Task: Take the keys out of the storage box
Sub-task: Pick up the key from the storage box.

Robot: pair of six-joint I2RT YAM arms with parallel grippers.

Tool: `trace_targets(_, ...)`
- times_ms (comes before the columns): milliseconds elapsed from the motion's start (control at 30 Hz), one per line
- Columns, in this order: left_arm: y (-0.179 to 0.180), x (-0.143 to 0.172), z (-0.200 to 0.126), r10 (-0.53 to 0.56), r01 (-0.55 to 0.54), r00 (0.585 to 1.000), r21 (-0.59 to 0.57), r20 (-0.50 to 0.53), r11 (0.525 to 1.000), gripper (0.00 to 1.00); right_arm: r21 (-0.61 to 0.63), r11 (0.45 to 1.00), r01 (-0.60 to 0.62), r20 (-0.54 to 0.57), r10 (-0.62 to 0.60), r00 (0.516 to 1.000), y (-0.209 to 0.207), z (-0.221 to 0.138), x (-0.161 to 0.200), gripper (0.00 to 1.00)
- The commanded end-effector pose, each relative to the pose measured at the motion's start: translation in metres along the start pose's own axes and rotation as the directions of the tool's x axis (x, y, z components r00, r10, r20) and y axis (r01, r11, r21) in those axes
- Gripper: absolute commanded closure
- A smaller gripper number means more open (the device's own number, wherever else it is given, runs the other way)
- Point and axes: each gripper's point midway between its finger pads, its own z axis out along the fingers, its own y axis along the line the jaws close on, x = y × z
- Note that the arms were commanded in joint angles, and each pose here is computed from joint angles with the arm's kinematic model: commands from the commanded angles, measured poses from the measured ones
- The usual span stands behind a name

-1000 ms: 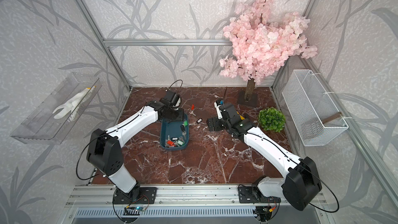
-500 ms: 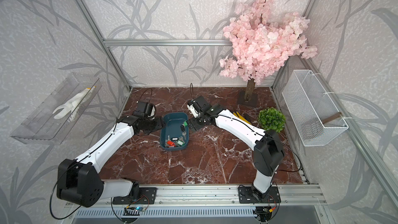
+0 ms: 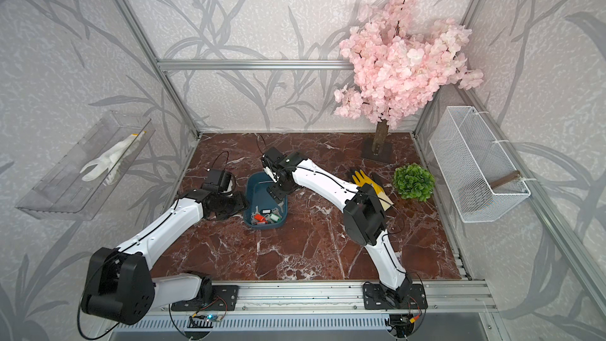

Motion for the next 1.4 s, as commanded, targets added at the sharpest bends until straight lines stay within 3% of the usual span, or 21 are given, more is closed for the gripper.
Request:
trace_targets(0, 0.0, 0.001, 0.007, -0.022, 0.022, 1.0, 0.01, -0.012, 1.0, 0.36, 0.046, 0.998, 0.036, -0.072, -0.033, 0.997, 0.002, 0.007, 0.009, 0.27)
trace_targets(300, 0.007, 0.005, 0.016, -0.043, 0.043, 0.999, -0.012, -0.018, 0.999, 0.44, 0.119, 0.986, 0.119, -0.112, -0.106, 0.988, 0.014, 0.034, -0.001, 0.38)
trace_targets(1367, 0.028, 0.006, 0.024, -0.057, 0.055, 0.998, -0.103, -0.017, 0.993, 0.45, 0.176, 0.974, 0.141, -0.191, -0.107, 0.976, 0.011, 0.092, 0.006, 0.59)
